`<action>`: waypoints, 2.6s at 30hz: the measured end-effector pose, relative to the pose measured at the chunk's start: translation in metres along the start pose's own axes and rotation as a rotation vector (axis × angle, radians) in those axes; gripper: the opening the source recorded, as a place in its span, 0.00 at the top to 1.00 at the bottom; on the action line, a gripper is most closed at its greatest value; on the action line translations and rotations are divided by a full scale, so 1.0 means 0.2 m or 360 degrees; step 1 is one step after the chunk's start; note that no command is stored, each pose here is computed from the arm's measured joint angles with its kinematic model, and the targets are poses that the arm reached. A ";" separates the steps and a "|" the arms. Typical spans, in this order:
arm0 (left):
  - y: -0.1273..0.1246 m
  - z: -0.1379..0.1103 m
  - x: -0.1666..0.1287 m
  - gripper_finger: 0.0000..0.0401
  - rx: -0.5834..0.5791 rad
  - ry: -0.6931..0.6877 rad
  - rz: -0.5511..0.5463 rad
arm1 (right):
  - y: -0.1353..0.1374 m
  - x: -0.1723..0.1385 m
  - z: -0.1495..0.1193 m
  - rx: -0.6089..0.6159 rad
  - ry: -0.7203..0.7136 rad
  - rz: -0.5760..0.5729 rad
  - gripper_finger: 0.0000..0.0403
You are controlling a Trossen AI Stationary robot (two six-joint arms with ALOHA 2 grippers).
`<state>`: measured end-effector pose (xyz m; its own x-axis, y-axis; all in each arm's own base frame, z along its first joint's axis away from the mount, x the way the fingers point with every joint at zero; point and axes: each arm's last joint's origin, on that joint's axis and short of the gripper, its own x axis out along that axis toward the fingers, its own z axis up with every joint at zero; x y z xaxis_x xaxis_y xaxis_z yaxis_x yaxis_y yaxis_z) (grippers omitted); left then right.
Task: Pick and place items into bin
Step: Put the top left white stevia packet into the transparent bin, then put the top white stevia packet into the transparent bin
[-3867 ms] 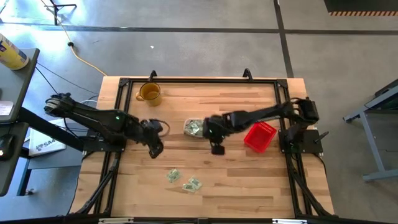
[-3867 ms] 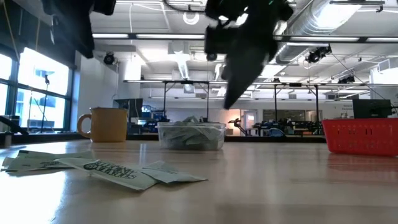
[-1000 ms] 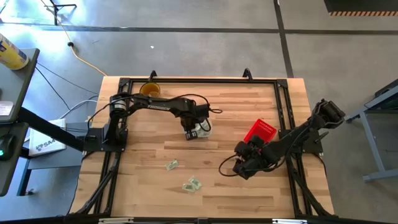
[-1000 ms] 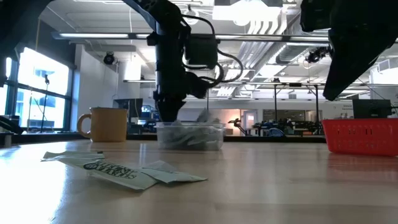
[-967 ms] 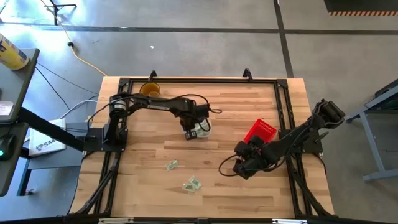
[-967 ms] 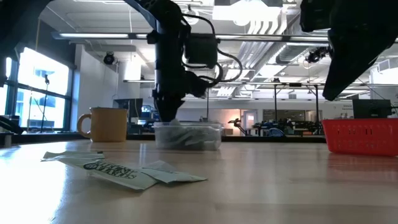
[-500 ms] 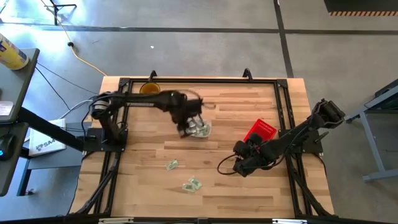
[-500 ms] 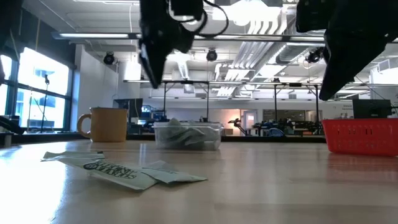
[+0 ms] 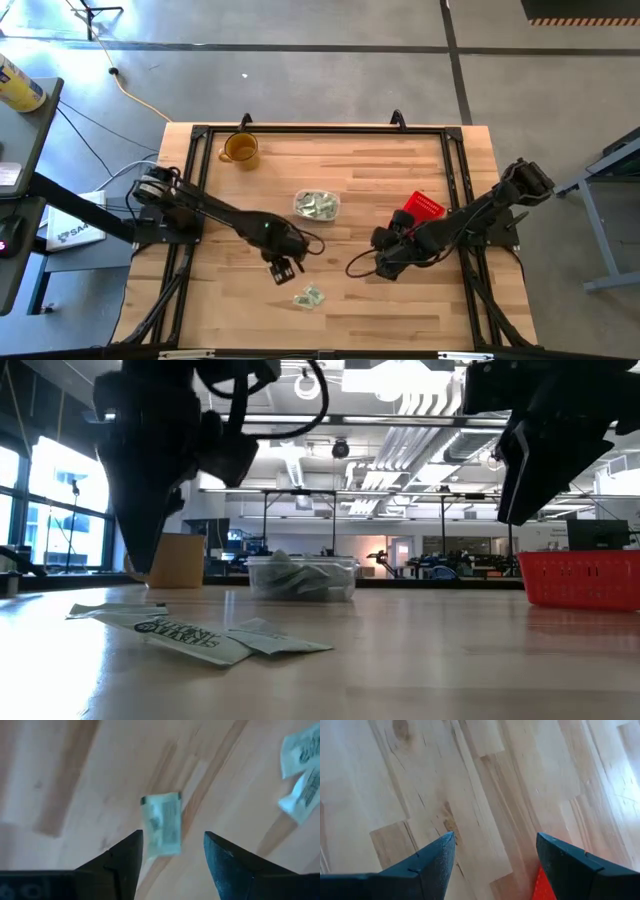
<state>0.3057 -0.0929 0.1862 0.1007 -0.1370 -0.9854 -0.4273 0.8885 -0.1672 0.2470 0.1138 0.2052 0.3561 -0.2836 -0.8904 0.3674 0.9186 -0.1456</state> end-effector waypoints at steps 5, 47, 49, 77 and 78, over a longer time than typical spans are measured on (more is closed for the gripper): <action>0.00 -0.05 0.11 0.40 -0.0065 -0.0038 -0.0082 | -0.03 0.02 0.02 -0.0031 0.0061 0.0042 0.33; 0.41 0.54 -0.25 0.86 0.0523 -0.0396 0.0328 | 0.16 -0.08 -0.04 0.0432 -0.0248 0.0244 0.33; 0.46 0.57 -0.22 0.77 0.0495 -0.0392 0.0448 | 0.17 -0.08 -0.04 0.0419 -0.0248 0.0282 0.33; 0.11 -0.55 -0.37 0.41 0.0375 -0.0654 0.0061 | 0.85 0.41 0.38 0.0253 -0.0093 0.0353 0.33; 0.11 -0.57 -0.36 0.42 0.0389 -0.0643 0.0062 | 0.87 0.41 0.40 0.0259 -0.0102 0.0376 0.33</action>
<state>0.1862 -0.1128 0.2506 0.4511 0.0366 -0.8917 -0.2183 0.9733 -0.0705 0.4083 0.2294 0.1412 0.4997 -0.0887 -0.8616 0.3991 0.9065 0.1381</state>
